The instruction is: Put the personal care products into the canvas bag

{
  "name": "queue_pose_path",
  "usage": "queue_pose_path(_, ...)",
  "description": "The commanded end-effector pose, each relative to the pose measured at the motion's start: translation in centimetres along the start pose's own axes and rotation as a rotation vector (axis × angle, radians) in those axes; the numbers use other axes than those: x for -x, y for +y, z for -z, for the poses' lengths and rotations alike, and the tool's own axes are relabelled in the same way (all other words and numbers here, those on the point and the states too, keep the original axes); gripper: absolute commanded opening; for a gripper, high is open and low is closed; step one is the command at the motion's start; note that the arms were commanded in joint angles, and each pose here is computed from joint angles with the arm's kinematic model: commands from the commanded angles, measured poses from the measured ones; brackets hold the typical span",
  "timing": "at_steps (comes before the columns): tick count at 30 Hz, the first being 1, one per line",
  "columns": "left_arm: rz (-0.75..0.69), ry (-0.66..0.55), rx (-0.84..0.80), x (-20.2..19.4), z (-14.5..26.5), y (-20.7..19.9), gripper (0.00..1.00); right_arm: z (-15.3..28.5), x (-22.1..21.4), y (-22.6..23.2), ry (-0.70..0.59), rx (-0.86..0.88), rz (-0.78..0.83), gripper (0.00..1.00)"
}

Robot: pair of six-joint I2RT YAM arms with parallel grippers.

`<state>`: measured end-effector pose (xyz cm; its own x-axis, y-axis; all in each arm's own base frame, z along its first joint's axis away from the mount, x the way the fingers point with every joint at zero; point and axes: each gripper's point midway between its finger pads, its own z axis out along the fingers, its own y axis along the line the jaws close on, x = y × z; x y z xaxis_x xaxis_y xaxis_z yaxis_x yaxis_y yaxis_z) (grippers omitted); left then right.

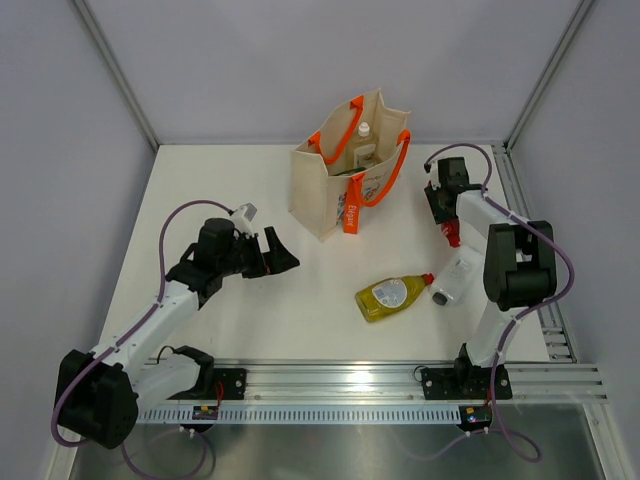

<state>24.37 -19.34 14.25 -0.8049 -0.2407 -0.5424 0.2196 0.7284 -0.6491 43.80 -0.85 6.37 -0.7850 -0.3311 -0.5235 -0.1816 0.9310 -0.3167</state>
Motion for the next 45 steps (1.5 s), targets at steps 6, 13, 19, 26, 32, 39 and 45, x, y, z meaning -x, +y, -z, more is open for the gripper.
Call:
queue_pose_path(6,-0.035,-0.042,-0.016,0.6,-0.2,-0.1,0.99,-3.5,0.0,-3.0,0.106,-0.069,0.087,0.04)
queue_pose_path(13,-0.045,-0.045,-0.001,0.4,0.3,0.1,0.99,-5.7,-1.0,-3.7,0.229,0.061,-0.039,0.36)
queue_pose_path(19,-0.050,-0.043,-0.005,0.4,0.1,0.0,0.99,-6.5,-0.7,-5.1,0.251,0.089,-0.061,0.41)
queue_pose_path(26,-0.050,-0.053,-0.008,0.9,0.2,-0.3,0.99,-6.7,0.3,-6.3,0.258,0.148,-0.148,0.43)
queue_pose_path(32,-0.045,-0.043,-0.007,0.6,0.2,-0.2,0.99,-7.1,0.6,-7.2,0.277,0.170,-0.160,0.69)
queue_pose_path(39,-0.056,-0.043,0.000,1.1,0.4,-0.4,0.99,-8.4,0.7,-6.9,0.332,0.195,-0.166,0.67)
queue_pose_path(45,-0.043,-0.046,0.002,1.0,0.5,-0.4,0.99,-8.3,1.5,-6.5,0.294,0.252,-0.208,0.09)
